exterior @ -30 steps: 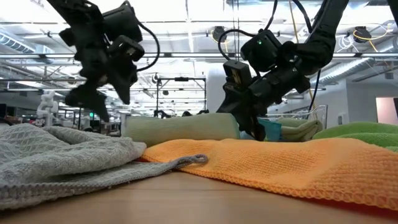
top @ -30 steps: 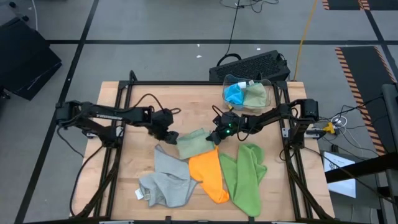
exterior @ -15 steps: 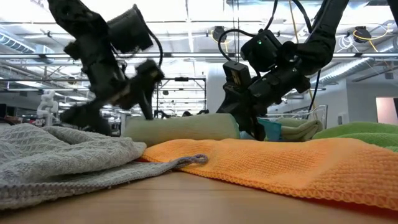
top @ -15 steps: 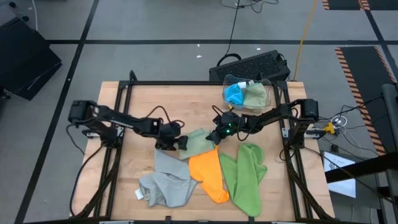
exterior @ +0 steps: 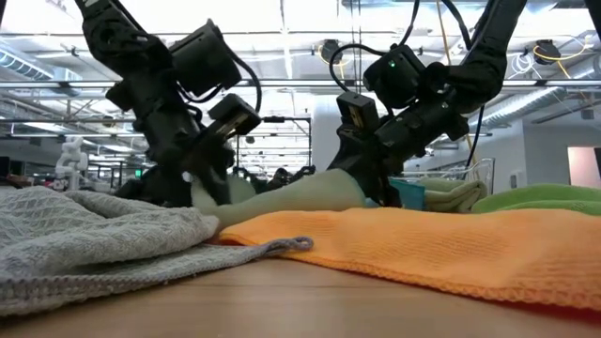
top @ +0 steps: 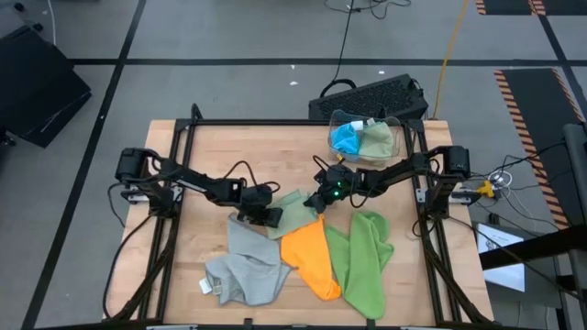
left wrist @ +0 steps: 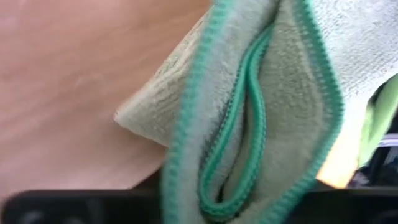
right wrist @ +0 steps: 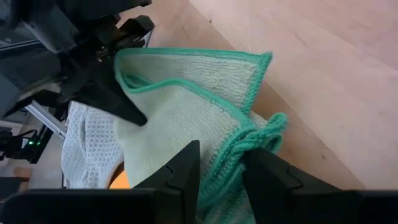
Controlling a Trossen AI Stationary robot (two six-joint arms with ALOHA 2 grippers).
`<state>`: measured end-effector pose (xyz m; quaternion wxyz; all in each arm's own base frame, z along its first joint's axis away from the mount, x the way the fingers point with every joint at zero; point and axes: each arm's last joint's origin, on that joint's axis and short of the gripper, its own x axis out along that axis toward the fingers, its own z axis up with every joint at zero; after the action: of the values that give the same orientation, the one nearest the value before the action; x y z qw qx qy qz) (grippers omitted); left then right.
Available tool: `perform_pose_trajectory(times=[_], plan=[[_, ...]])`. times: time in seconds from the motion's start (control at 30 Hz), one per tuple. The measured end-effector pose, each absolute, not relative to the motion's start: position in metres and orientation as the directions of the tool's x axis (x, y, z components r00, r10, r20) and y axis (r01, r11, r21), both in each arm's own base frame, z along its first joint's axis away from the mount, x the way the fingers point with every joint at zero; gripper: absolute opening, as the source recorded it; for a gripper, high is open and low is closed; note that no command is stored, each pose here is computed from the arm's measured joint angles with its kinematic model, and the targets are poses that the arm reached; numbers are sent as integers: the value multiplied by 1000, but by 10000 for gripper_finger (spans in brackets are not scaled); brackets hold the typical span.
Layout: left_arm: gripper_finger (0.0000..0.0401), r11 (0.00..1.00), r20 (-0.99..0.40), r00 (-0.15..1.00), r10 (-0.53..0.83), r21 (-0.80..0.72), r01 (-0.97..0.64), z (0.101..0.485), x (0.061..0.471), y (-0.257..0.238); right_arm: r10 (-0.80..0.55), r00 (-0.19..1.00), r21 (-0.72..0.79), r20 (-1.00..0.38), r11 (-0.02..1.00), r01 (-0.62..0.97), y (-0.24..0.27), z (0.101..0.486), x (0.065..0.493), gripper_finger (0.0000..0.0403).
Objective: Fold microfiber towels
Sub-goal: Put the light green microfiber towel into the transparent bin
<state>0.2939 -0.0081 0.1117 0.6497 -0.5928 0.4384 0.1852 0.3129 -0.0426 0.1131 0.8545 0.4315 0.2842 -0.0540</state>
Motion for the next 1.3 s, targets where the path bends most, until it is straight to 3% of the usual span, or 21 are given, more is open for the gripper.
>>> perform_pose_trajectory(times=[0.13,0.3,0.43,0.73,0.93,1.03,1.13,1.3], plan=[[20,290,-777,573,-261,-629,-721,113,297,-8,180,830,720,-528,613,325,-42,114,312,107],[18,321,-777,585,-231,-629,-708,119,295,-6,193,823,718,-535,616,322,-41,131,306,107],[12,353,-759,618,-207,-647,-676,138,289,-5,108,789,660,-605,622,421,-43,154,288,117],[12,506,-709,687,-157,-655,-560,186,267,5,101,791,664,-604,613,429,-39,215,258,200],[12,607,-684,703,-196,-648,-461,218,251,12,91,875,656,-476,699,284,-45,294,282,221],[12,662,-684,691,-231,-632,-404,233,252,12,153,893,604,-423,782,152,-52,326,305,222],[12,708,-704,647,-293,-614,-348,249,250,10,208,886,531,-415,846,50,-58,341,333,233],[12,751,-735,598,-321,-582,-312,273,248,9,275,850,441,-449,896,-57,-69,332,375,274]])
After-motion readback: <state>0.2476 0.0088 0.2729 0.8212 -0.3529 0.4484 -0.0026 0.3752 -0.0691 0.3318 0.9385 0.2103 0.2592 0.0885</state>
